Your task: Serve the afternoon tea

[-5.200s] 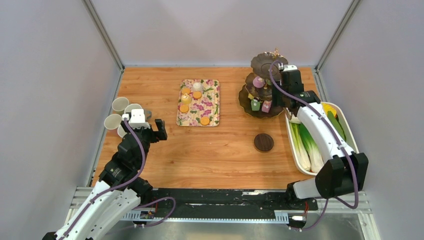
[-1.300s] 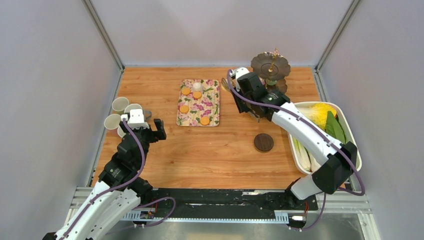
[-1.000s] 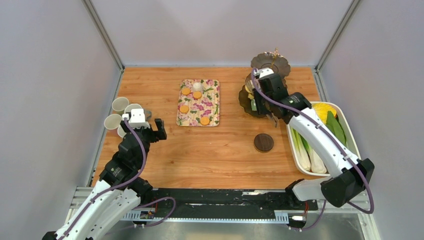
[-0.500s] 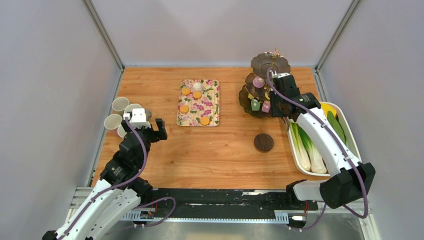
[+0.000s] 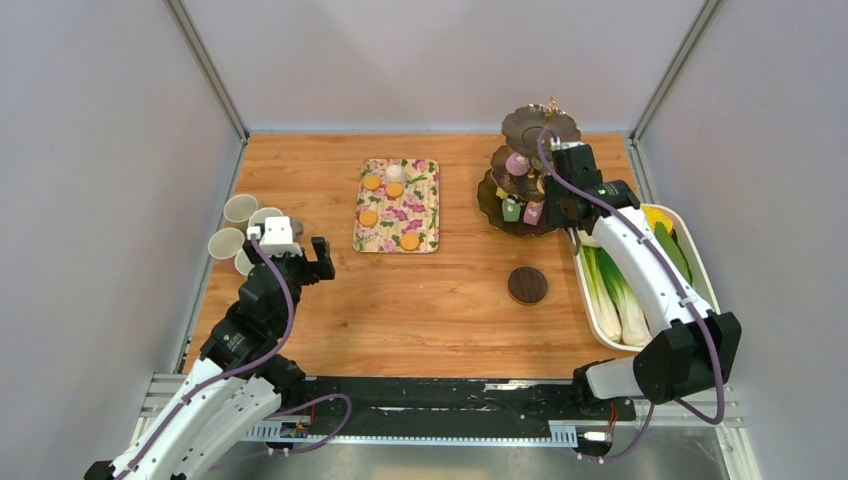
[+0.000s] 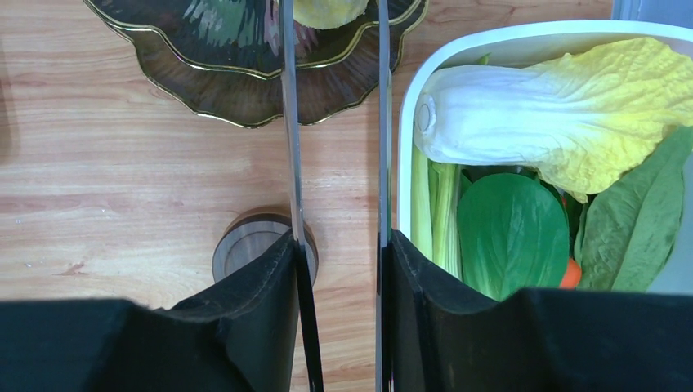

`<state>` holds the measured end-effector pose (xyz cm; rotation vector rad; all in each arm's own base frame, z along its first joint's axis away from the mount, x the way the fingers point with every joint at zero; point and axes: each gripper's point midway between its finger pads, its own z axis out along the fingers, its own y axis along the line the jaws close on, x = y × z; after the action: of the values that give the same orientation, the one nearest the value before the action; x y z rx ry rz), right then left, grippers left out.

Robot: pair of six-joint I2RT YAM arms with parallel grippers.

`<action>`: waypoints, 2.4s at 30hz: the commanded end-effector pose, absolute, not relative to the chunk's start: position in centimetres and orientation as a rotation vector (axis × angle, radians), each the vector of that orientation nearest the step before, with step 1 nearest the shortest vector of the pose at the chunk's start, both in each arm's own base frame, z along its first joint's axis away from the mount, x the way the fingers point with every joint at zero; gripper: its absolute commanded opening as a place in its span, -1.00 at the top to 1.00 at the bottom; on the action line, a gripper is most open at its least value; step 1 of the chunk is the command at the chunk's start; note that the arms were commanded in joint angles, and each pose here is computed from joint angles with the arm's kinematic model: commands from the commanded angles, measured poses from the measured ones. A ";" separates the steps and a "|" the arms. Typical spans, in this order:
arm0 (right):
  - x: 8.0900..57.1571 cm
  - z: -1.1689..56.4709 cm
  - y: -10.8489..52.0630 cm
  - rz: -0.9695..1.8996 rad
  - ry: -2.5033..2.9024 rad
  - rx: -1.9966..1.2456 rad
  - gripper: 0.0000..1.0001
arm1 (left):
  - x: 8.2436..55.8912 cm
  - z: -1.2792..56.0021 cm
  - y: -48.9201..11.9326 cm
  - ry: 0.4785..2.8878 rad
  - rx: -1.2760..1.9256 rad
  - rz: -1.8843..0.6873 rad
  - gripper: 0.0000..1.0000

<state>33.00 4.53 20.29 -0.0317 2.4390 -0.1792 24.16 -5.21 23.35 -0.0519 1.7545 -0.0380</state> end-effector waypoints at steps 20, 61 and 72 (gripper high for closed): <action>34.7 21.3 4.4 -0.170 2.351 -0.011 -0.16 | 24.3 23.6 -5.4 1.741 -0.041 -0.040 -1.00; 30.2 19.9 27.1 0.477 2.296 -0.638 -0.12 | 24.5 23.5 -5.5 1.748 -0.035 -0.038 -1.00; 41.6 15.4 31.7 0.206 2.274 -0.537 -0.15 | 24.4 23.5 -5.5 1.747 -0.035 -0.037 -1.00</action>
<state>36.31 30.08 12.95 -0.6371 2.4220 0.2745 24.32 -5.45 22.95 -0.0399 1.7706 -0.0354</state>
